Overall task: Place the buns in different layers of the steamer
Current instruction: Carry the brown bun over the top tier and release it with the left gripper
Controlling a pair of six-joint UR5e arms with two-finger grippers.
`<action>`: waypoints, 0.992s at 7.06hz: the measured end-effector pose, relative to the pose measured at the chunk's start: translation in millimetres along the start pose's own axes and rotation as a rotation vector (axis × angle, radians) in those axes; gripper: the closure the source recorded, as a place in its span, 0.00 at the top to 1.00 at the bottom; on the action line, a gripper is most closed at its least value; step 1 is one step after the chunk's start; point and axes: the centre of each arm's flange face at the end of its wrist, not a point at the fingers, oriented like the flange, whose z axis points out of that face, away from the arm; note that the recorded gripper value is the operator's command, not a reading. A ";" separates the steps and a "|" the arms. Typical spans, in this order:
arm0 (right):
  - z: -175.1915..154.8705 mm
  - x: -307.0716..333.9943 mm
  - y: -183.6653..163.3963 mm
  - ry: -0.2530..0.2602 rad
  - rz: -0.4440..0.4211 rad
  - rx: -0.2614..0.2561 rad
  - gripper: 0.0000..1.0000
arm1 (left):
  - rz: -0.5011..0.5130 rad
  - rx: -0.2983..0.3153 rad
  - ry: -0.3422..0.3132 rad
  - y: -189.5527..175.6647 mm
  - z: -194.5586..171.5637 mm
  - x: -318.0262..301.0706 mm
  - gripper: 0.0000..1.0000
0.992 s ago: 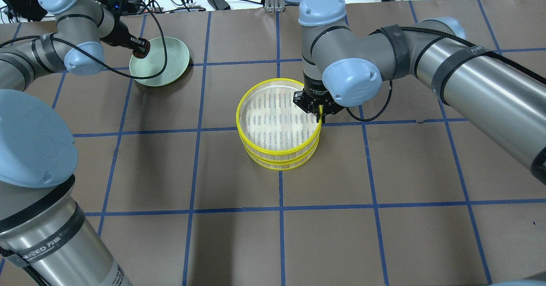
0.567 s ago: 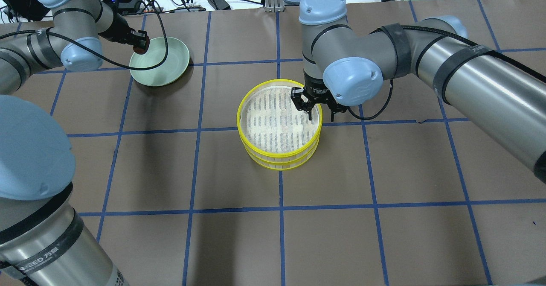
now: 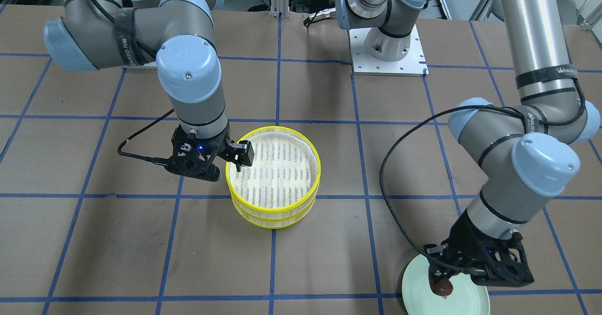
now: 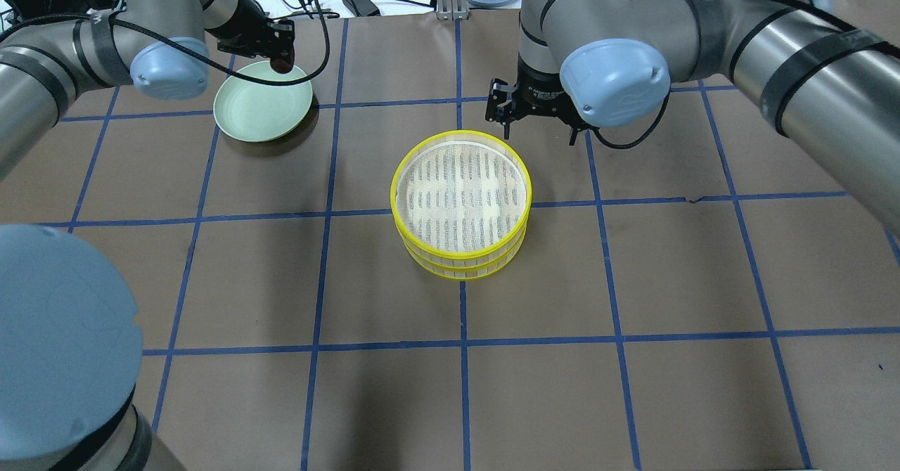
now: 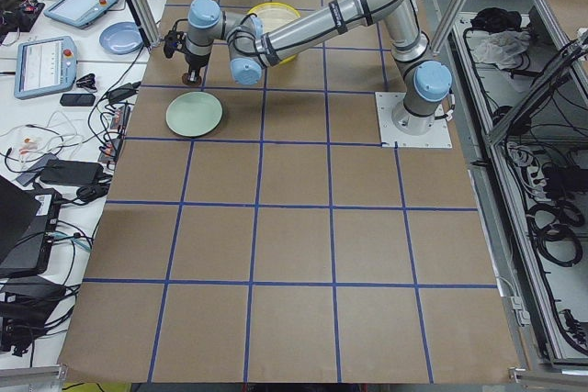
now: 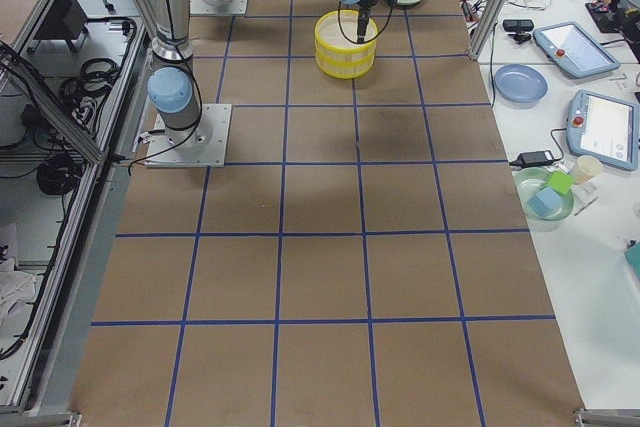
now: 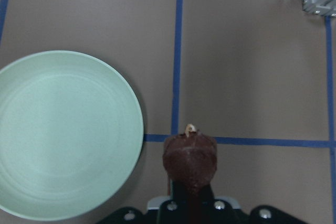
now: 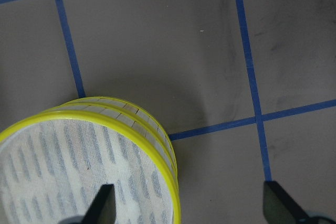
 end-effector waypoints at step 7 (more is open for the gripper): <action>-76.3 77.9 30.4 0.112 -0.048 0.033 1.00 | -0.212 -0.346 0.056 156.8 -5.2 193.5 1.00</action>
